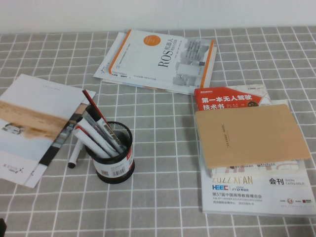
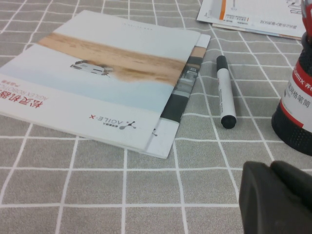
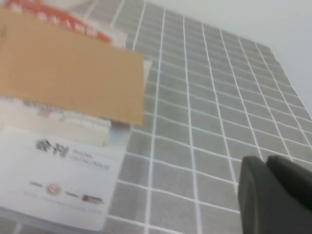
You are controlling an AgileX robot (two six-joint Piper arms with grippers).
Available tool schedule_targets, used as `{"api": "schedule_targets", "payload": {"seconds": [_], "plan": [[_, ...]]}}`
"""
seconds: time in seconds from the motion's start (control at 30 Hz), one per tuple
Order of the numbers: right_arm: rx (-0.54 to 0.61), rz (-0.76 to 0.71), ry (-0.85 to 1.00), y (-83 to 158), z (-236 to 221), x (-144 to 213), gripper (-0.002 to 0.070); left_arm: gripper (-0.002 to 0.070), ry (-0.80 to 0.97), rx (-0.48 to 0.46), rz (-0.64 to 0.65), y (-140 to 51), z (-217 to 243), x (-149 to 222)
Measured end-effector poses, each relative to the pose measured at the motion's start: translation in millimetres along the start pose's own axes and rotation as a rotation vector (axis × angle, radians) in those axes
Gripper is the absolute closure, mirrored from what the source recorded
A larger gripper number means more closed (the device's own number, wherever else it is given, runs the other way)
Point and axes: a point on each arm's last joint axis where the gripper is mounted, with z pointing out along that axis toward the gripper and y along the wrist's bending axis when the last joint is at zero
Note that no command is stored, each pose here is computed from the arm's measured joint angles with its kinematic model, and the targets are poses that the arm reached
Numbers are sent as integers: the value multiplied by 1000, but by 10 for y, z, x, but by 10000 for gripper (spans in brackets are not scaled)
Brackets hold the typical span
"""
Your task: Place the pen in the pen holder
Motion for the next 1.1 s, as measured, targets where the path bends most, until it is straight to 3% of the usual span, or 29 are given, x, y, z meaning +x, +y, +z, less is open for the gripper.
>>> {"api": "schedule_targets", "payload": {"seconds": [0.47,1.1], "plan": [[-36,218,74,43,-7,83,689,677,0,0,0,0,0,0],[-40,232,78,46,-7,86,689,677,0,0,0,0,0,0]]}}
